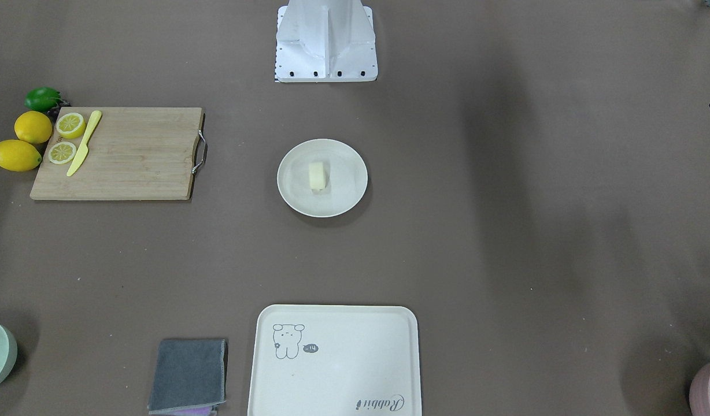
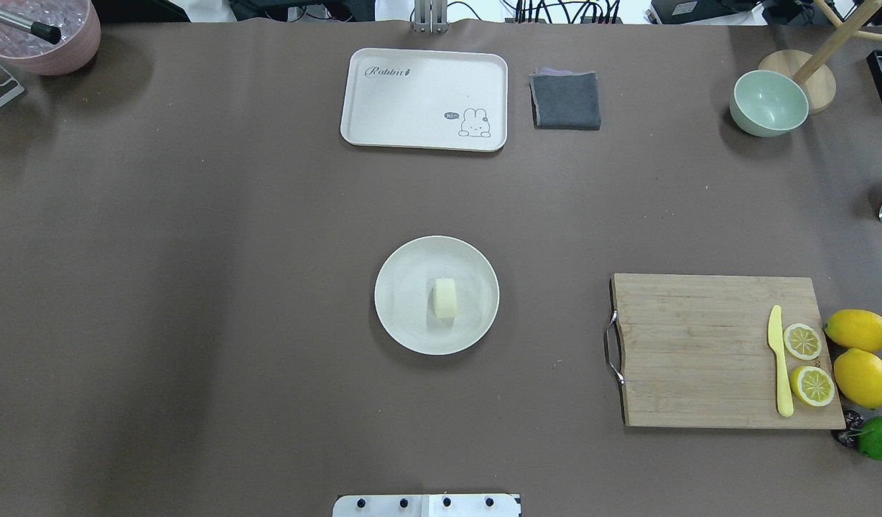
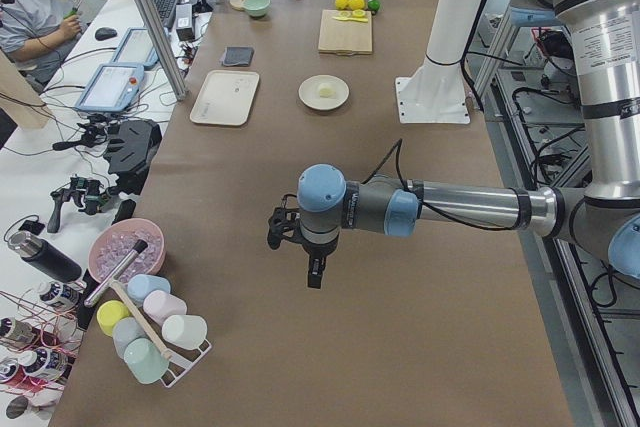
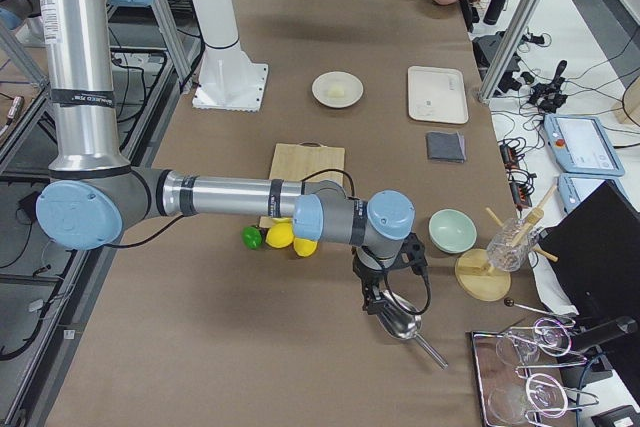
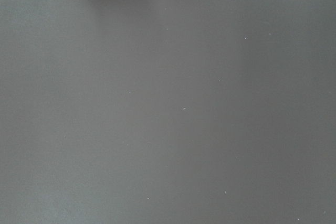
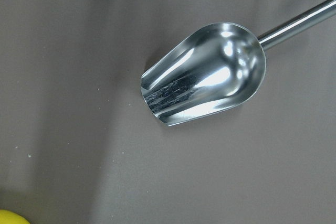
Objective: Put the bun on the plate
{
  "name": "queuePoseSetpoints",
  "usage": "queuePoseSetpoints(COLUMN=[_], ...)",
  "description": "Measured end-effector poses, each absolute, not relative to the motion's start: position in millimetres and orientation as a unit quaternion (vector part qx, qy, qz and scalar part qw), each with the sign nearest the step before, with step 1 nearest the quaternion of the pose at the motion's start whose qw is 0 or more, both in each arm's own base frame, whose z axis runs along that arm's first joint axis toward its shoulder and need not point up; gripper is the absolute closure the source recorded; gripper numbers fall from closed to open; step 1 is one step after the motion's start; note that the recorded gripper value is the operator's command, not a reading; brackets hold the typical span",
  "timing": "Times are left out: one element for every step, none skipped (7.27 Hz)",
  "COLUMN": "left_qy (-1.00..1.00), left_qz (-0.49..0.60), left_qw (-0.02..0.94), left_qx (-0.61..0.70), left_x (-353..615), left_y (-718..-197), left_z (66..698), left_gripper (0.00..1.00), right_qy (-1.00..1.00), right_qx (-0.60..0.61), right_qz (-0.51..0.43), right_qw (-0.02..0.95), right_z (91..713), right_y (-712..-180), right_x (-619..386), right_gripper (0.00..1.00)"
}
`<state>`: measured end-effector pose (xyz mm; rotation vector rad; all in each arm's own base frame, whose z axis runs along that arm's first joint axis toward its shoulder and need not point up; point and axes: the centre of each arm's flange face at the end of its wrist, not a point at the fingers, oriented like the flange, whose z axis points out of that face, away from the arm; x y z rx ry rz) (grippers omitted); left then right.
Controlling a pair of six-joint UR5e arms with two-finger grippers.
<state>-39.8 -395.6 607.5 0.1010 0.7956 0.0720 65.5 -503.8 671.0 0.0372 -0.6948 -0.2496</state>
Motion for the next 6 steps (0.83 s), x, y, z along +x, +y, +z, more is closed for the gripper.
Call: queuePoseSetpoints(left_qy=[0.387,0.387,0.386,0.385,0.383,0.382], left_qz=[0.029,0.028,0.028,0.03,0.03,0.03], left_qw=[0.919,0.919,0.918,0.918,0.918,0.919], left_qx=[0.063,0.073,0.081,0.088,0.092,0.093], left_x=[-48.2,-52.5,-54.3,-55.5,-56.7,-57.5], left_y=[-396.2,-398.3,-401.0,-402.3,-402.6,-402.7], left_z=[603.7,600.6,597.8,595.7,595.1,595.9], left_gripper=[0.02,0.02,0.02,0.02,0.02,0.02], right_qy=[-0.339,-0.338,-0.338,-0.337,-0.337,-0.336], right_qx=[0.018,0.017,0.014,0.013,0.013,0.013], right_qz=[-0.122,-0.122,-0.122,-0.123,-0.122,-0.122], right_qw=[0.933,0.933,0.933,0.933,0.934,0.934], right_z=[671.6,674.1,677.3,679.0,678.6,678.2], right_y=[-503.2,-500.7,-496.9,-494.4,-495.0,-495.7], right_x=[65.8,66.0,66.2,66.4,66.5,66.5], right_gripper=[0.0,0.0,0.0,0.0,0.0,0.0])
